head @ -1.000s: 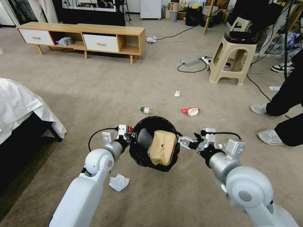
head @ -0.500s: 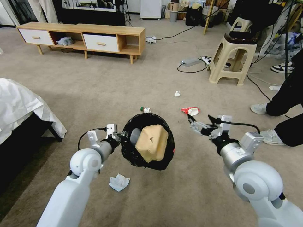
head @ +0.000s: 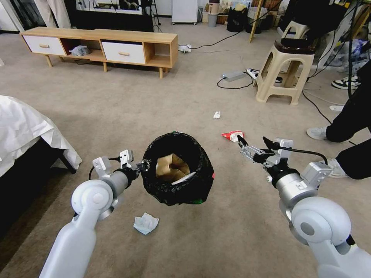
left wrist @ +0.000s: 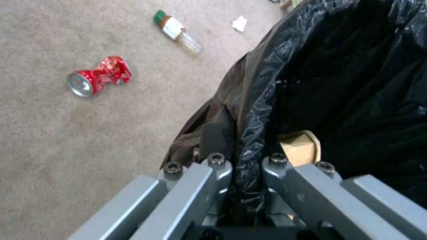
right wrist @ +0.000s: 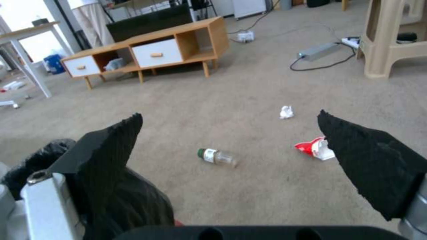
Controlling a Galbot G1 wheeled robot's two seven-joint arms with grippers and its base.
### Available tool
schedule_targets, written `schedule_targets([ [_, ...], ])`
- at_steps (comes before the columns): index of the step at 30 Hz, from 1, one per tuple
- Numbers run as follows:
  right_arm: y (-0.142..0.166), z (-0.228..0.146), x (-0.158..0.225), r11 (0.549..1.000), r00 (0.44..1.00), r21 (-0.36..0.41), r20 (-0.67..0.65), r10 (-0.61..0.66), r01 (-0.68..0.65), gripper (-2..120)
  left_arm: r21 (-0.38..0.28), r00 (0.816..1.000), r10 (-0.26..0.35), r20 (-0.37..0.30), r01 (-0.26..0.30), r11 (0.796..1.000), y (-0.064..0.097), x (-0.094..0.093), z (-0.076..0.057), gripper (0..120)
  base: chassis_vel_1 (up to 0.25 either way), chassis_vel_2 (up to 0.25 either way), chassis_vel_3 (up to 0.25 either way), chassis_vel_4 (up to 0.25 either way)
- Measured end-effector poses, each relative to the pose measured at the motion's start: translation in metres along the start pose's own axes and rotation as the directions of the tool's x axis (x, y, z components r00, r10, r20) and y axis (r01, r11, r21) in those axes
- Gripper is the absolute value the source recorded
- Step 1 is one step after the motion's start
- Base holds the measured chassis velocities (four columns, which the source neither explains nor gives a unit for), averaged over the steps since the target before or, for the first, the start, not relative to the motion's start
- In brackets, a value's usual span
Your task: Pick up the trash bin and place the garbage on the floor into it.
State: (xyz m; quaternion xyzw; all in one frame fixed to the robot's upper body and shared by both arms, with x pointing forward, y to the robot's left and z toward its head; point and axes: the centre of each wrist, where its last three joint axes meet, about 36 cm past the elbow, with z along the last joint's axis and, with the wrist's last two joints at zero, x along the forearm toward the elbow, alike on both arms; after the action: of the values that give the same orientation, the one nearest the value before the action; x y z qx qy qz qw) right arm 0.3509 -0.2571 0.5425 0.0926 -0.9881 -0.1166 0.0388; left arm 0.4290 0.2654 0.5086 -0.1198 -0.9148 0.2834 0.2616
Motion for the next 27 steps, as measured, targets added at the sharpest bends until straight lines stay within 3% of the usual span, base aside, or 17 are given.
schedule_targets([
  [6,0.001,0.005,-0.002,1.0,1.0,-0.002,-0.011,0.0,0.0,100,0.028,0.999,-0.031,0.013,0.031,0.999,-0.001,0.01,-0.008,0,0.0,0.0,0.0,0.0],
  [11,0.007,0.022,-0.006,1.0,0.998,0.025,-0.058,-0.012,0.013,100,0.047,0.994,-0.093,0.053,0.09,0.995,-0.001,0.025,-0.024,0,0.0,0.0,0.0,0.0],
  [27,0.001,0.036,-0.021,0.998,0.998,0.06,-0.055,0.009,-0.006,100,0.019,0.972,-0.16,0.173,0.159,0.987,0.006,0.051,-0.055,0,0.0,0.0,0.0,0.0],
])
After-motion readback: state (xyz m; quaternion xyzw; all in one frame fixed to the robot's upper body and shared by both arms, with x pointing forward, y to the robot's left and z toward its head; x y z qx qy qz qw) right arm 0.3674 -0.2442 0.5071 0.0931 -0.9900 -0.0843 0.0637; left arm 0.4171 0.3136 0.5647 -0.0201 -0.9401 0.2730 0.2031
